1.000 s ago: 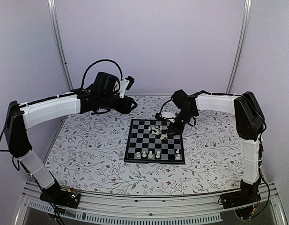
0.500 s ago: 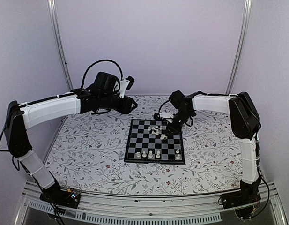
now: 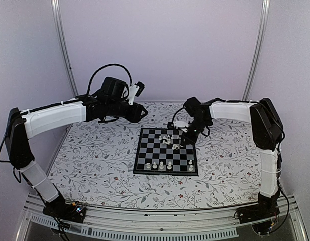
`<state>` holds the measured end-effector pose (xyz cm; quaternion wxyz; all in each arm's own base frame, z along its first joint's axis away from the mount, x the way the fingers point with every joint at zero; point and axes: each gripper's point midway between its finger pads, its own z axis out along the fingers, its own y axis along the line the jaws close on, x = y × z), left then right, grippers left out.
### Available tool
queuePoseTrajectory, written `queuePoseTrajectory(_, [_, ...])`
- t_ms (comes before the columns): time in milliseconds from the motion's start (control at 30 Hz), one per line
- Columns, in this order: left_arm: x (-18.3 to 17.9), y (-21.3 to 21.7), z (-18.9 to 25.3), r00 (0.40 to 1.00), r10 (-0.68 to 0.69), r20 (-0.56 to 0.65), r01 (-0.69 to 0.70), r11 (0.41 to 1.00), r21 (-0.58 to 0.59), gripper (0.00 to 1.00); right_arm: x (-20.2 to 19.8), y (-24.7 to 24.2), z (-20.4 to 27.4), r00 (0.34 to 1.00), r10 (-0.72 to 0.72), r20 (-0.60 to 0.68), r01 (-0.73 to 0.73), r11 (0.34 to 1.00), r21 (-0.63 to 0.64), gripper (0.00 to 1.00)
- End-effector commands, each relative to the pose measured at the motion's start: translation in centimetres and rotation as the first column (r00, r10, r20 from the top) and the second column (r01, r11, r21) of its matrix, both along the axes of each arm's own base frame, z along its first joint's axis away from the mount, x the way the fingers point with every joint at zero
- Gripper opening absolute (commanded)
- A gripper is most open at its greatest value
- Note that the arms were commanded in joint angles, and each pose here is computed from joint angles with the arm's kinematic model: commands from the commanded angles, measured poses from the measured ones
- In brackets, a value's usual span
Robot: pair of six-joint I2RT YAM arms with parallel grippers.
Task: Set up the chess pieces on the board
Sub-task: Pick up the chess piece from the chessboard, then place the chess piece on the chessboard.
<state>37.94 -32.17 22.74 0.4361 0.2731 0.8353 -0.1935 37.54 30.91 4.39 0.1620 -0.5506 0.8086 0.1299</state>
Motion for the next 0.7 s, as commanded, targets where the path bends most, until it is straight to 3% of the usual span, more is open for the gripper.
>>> queuePoseTrajectory(0, [0.2, -0.1, 1.0, 1.0, -0.001, 0.015, 0.002, 1.0, -0.006, 0.48, -1.4, -1.2, 3.6, 0.998, 0.017, 0.062, -0.019, 0.999, 0.029, 0.04])
queuePoseTrajectory(167, [0.3, -0.1, 0.8, 1.0, -0.001, 0.011, 0.001, 1.0, -0.001, 0.48, -6.0, -1.4, 4.4, 0.994, 0.105, -0.01, -0.104, 0.991, 0.084, 0.05])
queuePoseTrajectory(367, [0.3, -0.3, 0.5, 1.0, -0.006, 0.003, 0.006, 1.0, -0.002, 0.48, -11.0, -1.0, 2.4, 0.975, 0.215, -0.058, -0.212, 0.976, 0.044, 0.05])
queuePoseTrajectory(667, [0.2, -0.4, 0.2, 1.0, -0.012, -0.009, 0.012, 1.0, 0.001, 0.48, -11.9, -0.3, 0.7, 0.968, 0.239, -0.07, -0.24, 0.971, -0.004, 0.05])
